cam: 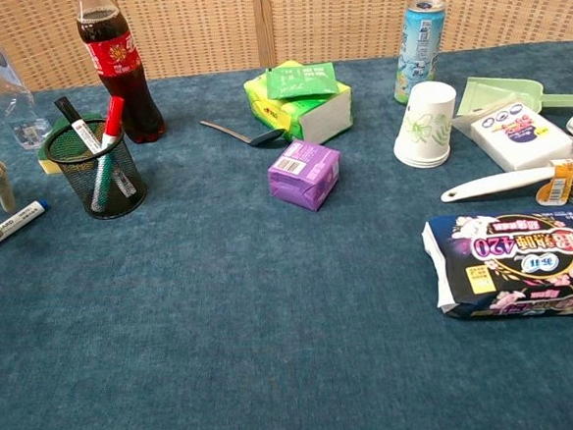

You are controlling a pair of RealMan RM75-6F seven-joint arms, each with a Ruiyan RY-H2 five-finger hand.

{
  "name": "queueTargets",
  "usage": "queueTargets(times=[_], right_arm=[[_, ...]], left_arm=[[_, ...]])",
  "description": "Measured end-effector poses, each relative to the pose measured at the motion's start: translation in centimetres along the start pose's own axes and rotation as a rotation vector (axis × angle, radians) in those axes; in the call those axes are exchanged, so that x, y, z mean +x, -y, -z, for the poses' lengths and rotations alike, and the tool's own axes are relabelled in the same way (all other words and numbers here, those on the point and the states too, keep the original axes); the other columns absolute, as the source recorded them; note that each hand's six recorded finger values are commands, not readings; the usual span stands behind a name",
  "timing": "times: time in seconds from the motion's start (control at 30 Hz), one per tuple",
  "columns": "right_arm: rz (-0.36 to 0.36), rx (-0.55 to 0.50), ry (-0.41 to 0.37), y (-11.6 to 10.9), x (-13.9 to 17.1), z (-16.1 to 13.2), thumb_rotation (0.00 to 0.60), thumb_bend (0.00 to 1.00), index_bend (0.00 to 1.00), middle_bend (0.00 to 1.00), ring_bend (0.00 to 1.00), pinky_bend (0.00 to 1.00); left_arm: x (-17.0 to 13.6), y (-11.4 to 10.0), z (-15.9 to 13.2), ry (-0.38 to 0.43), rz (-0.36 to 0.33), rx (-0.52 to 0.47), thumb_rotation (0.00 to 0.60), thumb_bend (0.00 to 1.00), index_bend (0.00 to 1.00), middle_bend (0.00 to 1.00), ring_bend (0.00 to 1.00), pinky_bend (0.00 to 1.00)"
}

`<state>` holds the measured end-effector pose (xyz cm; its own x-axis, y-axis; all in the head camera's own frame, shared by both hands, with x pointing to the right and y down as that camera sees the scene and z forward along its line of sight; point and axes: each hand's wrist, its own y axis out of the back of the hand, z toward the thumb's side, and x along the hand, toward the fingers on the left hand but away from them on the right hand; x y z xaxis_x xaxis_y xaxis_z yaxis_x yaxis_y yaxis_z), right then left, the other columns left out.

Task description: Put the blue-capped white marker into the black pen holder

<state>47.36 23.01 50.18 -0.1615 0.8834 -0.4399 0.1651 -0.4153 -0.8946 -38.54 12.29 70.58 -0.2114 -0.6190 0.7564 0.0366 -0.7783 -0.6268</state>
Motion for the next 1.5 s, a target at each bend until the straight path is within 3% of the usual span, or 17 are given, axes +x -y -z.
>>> queueTargets(times=[0.27,0.93,1.17,1.5], right_arm=[[-0.001,-0.010,-0.005,-0.1,0.0,0.0,0.600,0.00,0.07,0.00,0.00,0.00],[0.014,-0.039,0.000,-0.8,0.2,0.4,0.600,0.00,0.06,0.00,0.00,0.00],[0.017,-0.048,-0.002,-0.9,0.2,0.5,0.600,0.00,0.07,0.00,0.00,0.00],[0.008,-0.051,-0.009,-0.8,0.3,0.4,0.600,0.00,0.07,0.00,0.00,0.00]], left_arm=[[-0.3,0.3,-1.4,0.017,0.007,0.025,0.600,0.36,0.37,0.00,0.00,0.00],[-2.6,1.2,-8.3,0.170,0.023,0.040,0.600,0.36,0.37,0.00,0.00,0.00],[-2.9,0.8,-8.1,0.162,-0.001,0.046,0.600,0.36,0.37,0.00,0.00,0.00],[-2.6,1.8,-5.2,0.109,0.017,0.023,0.600,0.36,0.37,0.00,0.00,0.00]])
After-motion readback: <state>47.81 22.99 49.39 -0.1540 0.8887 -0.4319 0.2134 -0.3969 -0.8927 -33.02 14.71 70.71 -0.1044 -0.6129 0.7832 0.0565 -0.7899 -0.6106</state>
